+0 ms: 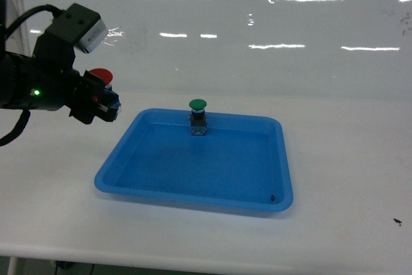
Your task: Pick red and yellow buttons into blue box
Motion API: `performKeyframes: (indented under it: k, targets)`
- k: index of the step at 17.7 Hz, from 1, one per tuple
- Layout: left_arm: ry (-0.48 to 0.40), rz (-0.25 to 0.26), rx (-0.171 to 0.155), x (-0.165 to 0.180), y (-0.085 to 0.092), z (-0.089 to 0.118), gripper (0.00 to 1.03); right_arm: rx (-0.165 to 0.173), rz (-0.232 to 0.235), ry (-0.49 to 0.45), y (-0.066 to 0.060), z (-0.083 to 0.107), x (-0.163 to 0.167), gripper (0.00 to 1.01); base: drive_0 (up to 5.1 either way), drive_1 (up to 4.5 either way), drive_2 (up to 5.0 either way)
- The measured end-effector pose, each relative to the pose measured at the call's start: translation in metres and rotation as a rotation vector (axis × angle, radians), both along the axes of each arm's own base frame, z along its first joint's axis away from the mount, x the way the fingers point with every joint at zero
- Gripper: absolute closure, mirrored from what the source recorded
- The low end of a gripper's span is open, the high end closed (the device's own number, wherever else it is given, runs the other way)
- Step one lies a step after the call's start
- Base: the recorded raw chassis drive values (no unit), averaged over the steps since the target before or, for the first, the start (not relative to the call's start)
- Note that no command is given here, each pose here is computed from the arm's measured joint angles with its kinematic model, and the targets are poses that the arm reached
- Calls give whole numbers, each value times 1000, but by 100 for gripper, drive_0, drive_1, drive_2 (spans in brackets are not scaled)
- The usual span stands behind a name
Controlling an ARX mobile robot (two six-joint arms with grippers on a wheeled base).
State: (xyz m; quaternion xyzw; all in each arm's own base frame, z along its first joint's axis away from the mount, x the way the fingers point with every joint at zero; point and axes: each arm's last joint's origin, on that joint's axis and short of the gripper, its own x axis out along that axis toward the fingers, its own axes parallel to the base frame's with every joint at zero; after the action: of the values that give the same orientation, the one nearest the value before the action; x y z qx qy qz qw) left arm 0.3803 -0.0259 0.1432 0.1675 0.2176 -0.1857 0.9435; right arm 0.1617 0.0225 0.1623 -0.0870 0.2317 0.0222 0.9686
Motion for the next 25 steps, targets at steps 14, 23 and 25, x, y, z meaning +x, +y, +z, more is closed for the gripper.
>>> performKeyframes:
  k: [14,23,25]
  targets:
    - [-105,-48,-50,-73,10,44,79,0,0,0,0,0,0,75,0,0,0]
    - [-109,-48,-50,-73,10,44,79,0,0,0,0,0,0,75,0,0,0]
    - [-110,-94,-114,-120,21,59,79,-1,-2,0,0,0,0,75,0,0,0]
